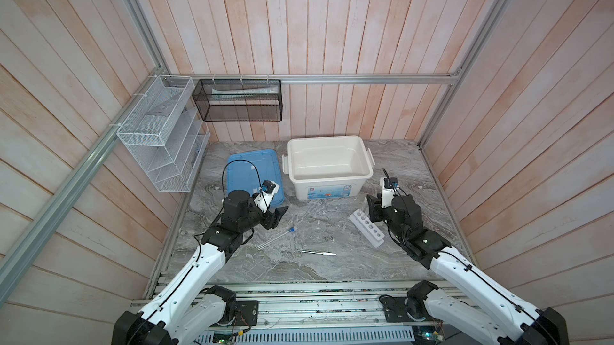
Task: Organize the chemistry lab equipment
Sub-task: 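Lower the left gripper onto a second blue-capped tube lying on the table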
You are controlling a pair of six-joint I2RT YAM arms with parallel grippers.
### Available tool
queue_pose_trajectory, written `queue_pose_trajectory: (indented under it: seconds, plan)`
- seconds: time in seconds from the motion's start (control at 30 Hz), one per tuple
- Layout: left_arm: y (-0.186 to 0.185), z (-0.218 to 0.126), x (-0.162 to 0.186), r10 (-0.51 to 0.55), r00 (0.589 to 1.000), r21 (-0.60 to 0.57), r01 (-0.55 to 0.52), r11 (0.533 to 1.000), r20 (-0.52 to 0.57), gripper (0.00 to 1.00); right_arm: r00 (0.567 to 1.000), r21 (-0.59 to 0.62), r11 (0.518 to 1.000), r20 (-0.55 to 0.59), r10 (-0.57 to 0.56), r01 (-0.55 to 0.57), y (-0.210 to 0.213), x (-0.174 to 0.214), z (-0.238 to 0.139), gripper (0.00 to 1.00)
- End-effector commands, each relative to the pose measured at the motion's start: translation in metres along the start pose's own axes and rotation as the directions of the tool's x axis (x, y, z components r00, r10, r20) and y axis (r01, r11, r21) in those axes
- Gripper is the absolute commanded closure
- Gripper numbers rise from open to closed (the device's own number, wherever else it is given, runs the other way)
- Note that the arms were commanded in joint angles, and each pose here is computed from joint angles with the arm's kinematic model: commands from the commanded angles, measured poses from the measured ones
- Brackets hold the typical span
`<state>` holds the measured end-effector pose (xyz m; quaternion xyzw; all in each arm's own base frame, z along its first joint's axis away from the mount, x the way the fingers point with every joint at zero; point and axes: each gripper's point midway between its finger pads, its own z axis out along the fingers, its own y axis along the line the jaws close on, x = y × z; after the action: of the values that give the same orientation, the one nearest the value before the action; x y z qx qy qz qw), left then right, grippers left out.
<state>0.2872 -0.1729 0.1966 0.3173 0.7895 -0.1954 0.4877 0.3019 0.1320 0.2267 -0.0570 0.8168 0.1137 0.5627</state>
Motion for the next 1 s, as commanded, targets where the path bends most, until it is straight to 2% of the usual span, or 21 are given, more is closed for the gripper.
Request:
queue_pose_trajectory:
  seconds: [0.0,0.13,0.3,0.5,0.6,0.63,0.77,0.9,0.97]
  plan:
    - [-0.016,0.003,0.029,0.087,0.988,0.064,-0.079,0.995,-0.126,0.28,0.998,0.002,1.0,0.05,-0.025,0.025,0.0,-0.021,-0.013,0.59]
    - [-0.017,0.006,0.062,0.146,0.95,0.072,-0.131,0.989,-0.276,0.29,0.995,0.02,0.998,0.086,-0.053,0.051,-0.004,-0.033,-0.021,0.59]
    - [-0.011,0.003,0.077,0.205,0.914,0.06,-0.197,0.979,-0.349,0.3,0.989,0.027,0.997,0.127,-0.081,0.078,-0.007,-0.046,-0.029,0.59]
    - [-0.013,0.002,0.099,0.234,0.868,0.107,-0.208,0.972,-0.438,0.31,0.985,0.006,0.997,0.155,-0.078,0.078,-0.007,-0.056,-0.03,0.59]
    - [-0.011,0.004,0.122,0.287,0.818,0.113,-0.267,0.957,-0.499,0.31,0.983,-0.009,0.997,0.166,-0.077,0.079,-0.005,-0.061,-0.03,0.59]
    - [-0.013,0.004,0.127,0.302,0.806,0.122,-0.28,0.952,-0.509,0.31,0.983,-0.015,0.997,0.168,-0.076,0.08,-0.004,-0.062,-0.03,0.59]
    - [-0.012,0.006,0.129,0.304,0.811,0.108,-0.29,0.951,-0.5,0.31,0.983,-0.038,0.996,0.172,-0.068,0.076,-0.001,-0.059,-0.027,0.59]
    - [-0.01,0.002,0.145,0.324,0.762,0.131,-0.305,0.943,-0.561,0.31,0.983,-0.063,0.996,0.175,-0.055,0.067,0.003,-0.058,-0.026,0.59]
    - [-0.009,0.003,0.148,0.331,0.755,0.131,-0.314,0.94,-0.566,0.31,0.982,-0.066,0.996,0.182,-0.055,0.068,0.003,-0.06,-0.027,0.59]
